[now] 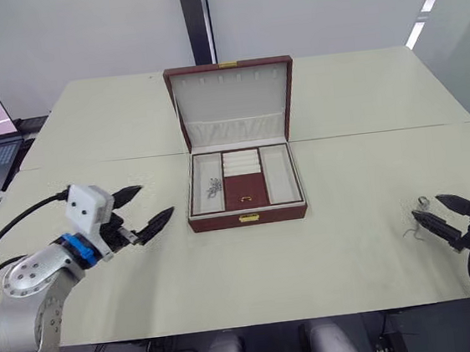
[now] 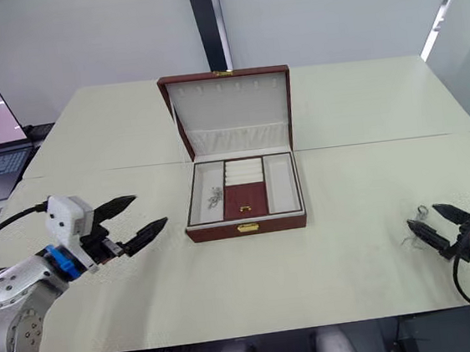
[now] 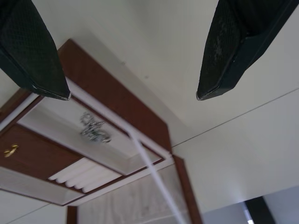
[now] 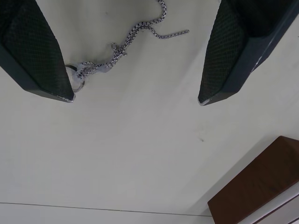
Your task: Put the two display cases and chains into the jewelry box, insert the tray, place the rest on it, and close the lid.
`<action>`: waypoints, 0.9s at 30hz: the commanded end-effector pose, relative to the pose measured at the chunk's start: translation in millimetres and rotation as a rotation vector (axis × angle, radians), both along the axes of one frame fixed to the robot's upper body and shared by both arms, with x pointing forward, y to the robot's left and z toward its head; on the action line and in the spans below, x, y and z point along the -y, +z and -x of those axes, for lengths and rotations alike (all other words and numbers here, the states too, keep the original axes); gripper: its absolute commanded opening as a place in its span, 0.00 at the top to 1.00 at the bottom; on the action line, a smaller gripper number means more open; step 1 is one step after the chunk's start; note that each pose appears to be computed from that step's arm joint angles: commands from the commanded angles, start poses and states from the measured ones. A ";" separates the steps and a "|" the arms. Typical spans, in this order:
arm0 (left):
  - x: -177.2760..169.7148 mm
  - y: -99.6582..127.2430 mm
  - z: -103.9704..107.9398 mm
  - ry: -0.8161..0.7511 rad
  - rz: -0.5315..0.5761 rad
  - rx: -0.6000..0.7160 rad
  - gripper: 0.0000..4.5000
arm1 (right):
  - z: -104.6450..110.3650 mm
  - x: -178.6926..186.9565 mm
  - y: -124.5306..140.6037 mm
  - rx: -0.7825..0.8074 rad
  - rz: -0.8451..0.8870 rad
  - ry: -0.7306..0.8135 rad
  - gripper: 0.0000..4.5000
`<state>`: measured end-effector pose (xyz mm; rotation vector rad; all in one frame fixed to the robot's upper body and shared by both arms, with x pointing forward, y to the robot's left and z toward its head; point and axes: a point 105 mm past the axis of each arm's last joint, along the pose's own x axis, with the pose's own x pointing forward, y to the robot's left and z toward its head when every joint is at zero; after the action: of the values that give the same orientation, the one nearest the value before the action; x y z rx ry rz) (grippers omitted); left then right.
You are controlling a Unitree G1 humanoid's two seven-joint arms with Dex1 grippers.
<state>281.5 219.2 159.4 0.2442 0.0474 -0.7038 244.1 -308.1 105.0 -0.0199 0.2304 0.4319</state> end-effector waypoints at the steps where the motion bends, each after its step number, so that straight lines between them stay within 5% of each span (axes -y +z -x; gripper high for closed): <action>1: 26.4 8.0 6.3 -0.144 -0.010 0.015 0.00 | 0.5 -2.9 10.6 0.053 0.018 -0.049 0.00; 14: 110.0 -3.6 30.9 -0.661 -0.059 -0.017 0.00 | -5.8 -8.9 -14.6 0.014 0.090 -0.355 0.00; 27: 125.5 -4.3 38.1 -0.711 -0.064 0.019 0.00 | -17.0 -12.6 -41.4 -0.058 0.124 -0.480 0.00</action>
<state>246.0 98.6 145.1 0.3086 0.0088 -1.4045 261.5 -290.3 65.6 -0.0617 0.3008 -0.0266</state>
